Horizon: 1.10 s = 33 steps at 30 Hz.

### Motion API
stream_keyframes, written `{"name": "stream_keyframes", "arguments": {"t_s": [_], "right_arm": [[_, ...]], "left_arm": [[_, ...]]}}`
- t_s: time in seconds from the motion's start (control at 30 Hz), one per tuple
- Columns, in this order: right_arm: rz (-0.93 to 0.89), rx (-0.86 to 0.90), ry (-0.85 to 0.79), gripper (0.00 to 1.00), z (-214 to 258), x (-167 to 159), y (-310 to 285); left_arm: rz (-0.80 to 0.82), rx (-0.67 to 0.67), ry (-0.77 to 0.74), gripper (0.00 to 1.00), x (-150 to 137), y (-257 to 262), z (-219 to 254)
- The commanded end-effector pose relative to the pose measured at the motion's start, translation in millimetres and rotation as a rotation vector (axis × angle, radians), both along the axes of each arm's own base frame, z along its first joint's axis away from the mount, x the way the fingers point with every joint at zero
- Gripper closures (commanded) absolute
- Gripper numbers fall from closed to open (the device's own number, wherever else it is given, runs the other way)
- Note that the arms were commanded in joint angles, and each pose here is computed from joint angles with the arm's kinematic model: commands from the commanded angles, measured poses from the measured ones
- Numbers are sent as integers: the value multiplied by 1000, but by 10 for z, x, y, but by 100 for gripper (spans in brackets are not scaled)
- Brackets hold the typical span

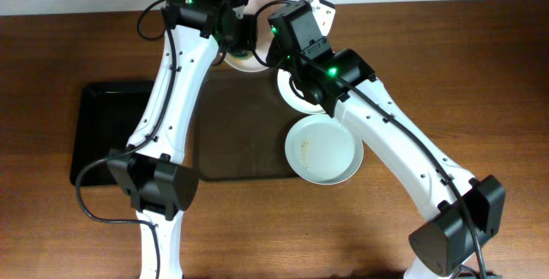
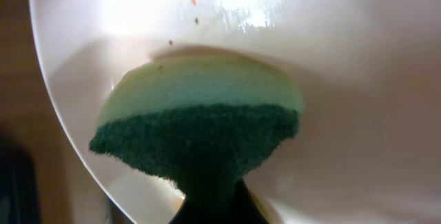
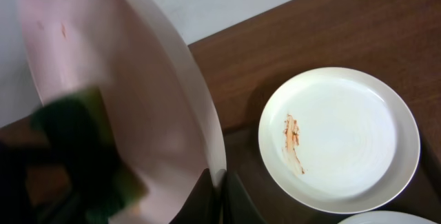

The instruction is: Clean dirty plates on tray and stack at the side

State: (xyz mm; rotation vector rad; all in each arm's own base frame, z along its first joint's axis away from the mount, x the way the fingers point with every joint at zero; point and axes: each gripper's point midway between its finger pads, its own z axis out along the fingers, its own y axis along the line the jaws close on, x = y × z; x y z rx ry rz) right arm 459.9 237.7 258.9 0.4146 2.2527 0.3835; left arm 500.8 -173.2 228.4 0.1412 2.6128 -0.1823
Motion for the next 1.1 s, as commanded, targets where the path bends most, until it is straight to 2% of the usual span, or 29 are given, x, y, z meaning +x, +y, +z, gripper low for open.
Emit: {"name": "stream_keyframes", "arguments": {"t_s": [0.0,0.13,0.27,0.53,0.63,0.8,0.93,1.07], "right_arm": [[34,42,-28,96,225,-53,39],[34,32,-12,96,192,-76,24],[38,23,-7,96,177,-86,17],[50,13,-10,96,180,-86,22],[51,14,-9,96,177,-88,24],[65,24,-2,96,173,-100,54],[68,26,0,96,169,-103,58],[68,22,6,96,158,-113,53]], "left_arm": [[-26,-66,-101,99,211,-184,154],[12,-54,-204,99,417,-122,302],[74,16,-204,99,443,106,272],[87,89,-6,99,79,350,-25],[36,38,80,99,-109,215,-110],[-94,-159,142,99,-269,-250,-71],[-148,-257,83,99,-157,-443,64],[-142,-268,-14,99,56,-428,184]]}}
